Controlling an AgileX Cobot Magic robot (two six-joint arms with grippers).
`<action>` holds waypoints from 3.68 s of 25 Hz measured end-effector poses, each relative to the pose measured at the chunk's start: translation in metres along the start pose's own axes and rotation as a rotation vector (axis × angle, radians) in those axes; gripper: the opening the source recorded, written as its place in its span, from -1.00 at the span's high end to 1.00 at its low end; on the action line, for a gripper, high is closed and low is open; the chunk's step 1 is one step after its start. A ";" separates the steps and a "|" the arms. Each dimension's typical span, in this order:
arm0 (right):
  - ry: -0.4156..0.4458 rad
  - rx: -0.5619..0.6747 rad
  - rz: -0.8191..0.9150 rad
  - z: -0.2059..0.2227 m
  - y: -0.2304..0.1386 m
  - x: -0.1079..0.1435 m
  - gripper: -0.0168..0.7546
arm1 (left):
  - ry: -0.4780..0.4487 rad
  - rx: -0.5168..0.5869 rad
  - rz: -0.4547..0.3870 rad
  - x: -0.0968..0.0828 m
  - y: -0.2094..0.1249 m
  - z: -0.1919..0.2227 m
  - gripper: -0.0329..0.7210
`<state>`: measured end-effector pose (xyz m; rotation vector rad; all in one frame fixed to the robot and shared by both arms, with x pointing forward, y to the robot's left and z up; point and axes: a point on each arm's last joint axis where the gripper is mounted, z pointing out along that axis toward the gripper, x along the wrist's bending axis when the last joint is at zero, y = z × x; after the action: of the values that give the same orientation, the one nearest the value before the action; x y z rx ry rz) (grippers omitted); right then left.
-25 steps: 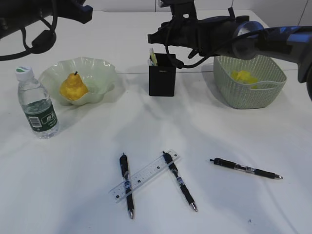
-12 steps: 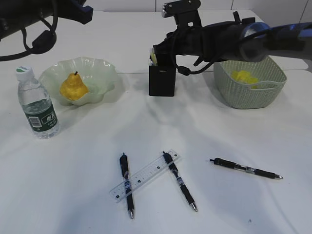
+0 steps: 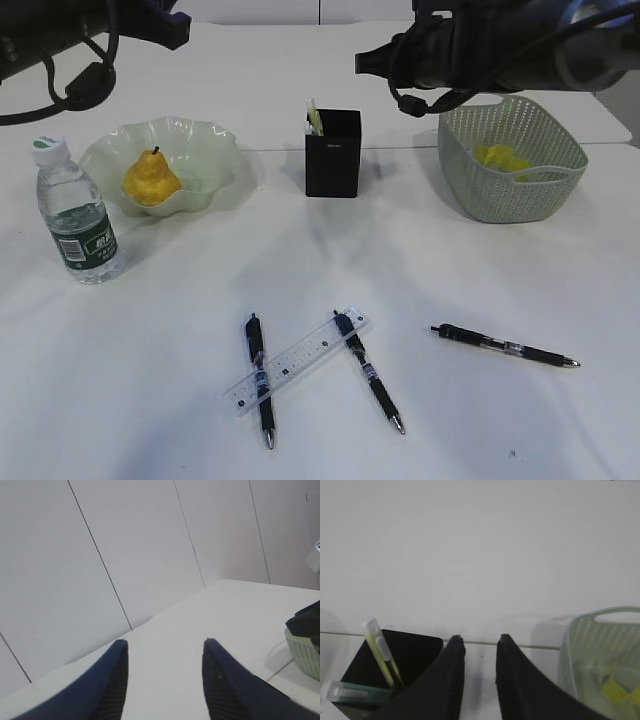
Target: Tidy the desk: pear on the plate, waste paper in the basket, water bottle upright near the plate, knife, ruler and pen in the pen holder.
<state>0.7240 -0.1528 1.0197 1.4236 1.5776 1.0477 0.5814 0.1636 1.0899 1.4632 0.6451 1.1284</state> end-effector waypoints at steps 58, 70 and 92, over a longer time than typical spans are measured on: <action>0.261 0.855 1.381 -0.195 -0.155 0.028 0.53 | 0.024 0.009 -0.036 0.002 -0.001 0.000 0.01; 0.372 0.872 1.297 -0.200 -0.152 0.033 0.52 | 0.021 0.031 -0.039 0.002 -0.003 0.000 0.01; 0.521 0.773 1.059 -0.198 -0.137 0.037 0.52 | 0.007 0.112 -0.041 0.000 -0.010 -0.001 0.01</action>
<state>0.4862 -0.1388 0.9678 2.8809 1.6480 1.5518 0.5830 0.1666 1.0802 1.5344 0.7503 1.0803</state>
